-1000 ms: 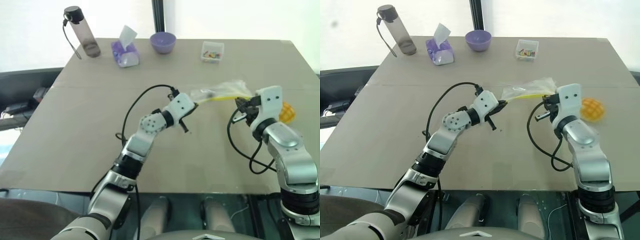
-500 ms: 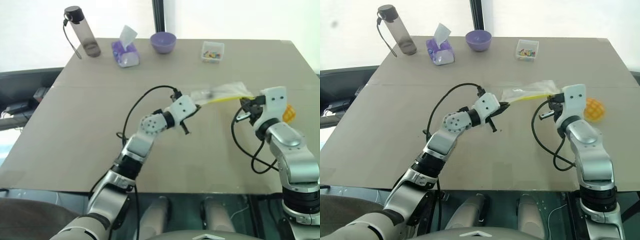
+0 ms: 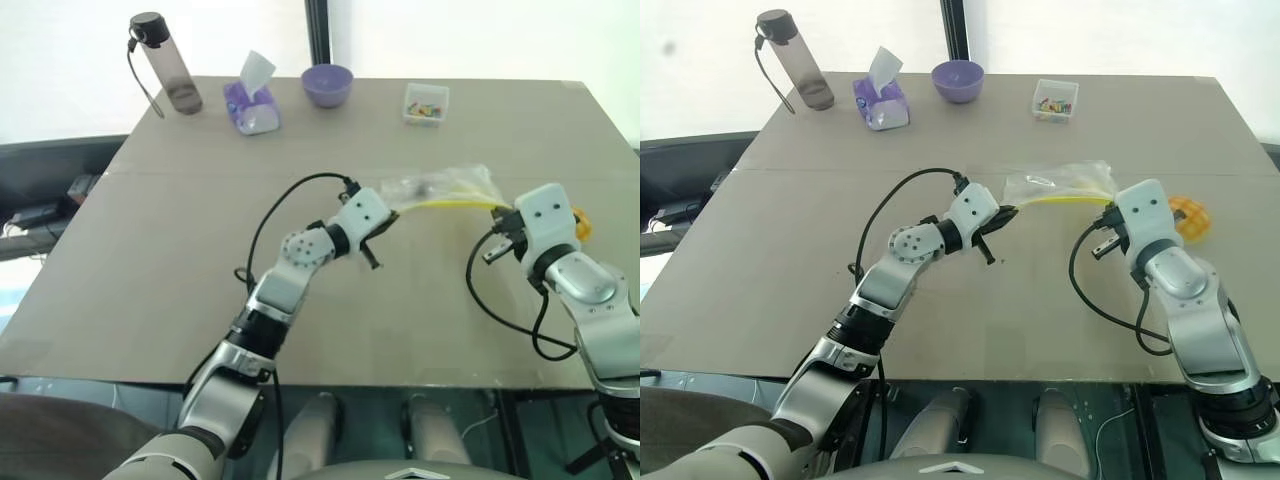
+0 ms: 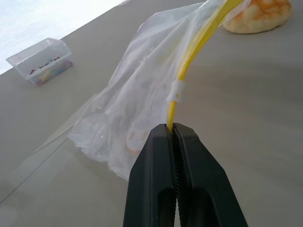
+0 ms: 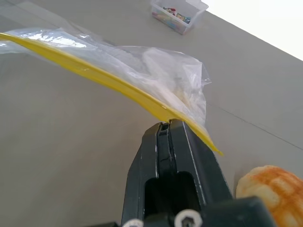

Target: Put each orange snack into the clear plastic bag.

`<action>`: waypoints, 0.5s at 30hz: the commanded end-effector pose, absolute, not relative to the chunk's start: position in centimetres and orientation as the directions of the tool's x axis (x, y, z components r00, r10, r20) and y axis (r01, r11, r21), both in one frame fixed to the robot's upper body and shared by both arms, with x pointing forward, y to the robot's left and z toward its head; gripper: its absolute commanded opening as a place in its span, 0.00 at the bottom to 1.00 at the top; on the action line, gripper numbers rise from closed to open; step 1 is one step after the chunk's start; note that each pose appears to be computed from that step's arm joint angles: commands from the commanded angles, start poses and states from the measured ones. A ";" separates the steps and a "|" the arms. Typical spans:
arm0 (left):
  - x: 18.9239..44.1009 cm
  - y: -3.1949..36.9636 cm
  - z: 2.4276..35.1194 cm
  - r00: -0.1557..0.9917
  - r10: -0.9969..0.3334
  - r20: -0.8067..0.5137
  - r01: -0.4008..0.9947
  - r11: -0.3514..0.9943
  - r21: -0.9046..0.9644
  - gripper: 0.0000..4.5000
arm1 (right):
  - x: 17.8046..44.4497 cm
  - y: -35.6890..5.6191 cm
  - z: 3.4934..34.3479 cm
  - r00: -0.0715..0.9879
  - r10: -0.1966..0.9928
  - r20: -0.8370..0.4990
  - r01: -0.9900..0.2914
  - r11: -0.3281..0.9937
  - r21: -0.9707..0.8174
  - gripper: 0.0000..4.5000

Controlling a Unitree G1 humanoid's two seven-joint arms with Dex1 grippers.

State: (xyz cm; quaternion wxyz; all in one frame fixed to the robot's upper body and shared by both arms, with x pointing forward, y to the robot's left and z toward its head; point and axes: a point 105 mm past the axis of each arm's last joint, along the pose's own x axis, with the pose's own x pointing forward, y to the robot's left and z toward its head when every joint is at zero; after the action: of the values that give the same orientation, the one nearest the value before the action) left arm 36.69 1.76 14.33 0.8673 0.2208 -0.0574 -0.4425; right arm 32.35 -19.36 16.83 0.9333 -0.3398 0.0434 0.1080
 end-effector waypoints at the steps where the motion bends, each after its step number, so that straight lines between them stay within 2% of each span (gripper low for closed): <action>1: 36.2 1.3 16.0 0.573 -0.818 -0.046 0.737 0.489 0.466 0.00 | 32.7 -20.2 18.0 0.986 0.135 -0.097 -0.166 0.756 -0.633 0.00; 8: 35.3 0.7 15.6 0.514 -0.855 -0.068 0.778 0.432 0.457 0.00 | 33.5 -20.7 18.0 0.992 0.106 -0.074 -0.130 0.800 -0.585 0.00; 15: 34.5 0.6 15.1 0.475 -0.875 -0.094 0.804 0.388 0.451 0.00 | 33.8 -19.4 18.1 0.985 0.158 -0.063 -0.165 0.800 -0.577 0.00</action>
State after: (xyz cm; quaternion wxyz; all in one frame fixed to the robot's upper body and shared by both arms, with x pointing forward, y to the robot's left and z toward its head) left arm 35.18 1.14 13.71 0.8380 0.2235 -0.0499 -0.4953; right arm 33.74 -20.02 16.50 0.9499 -0.2994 0.0393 0.0809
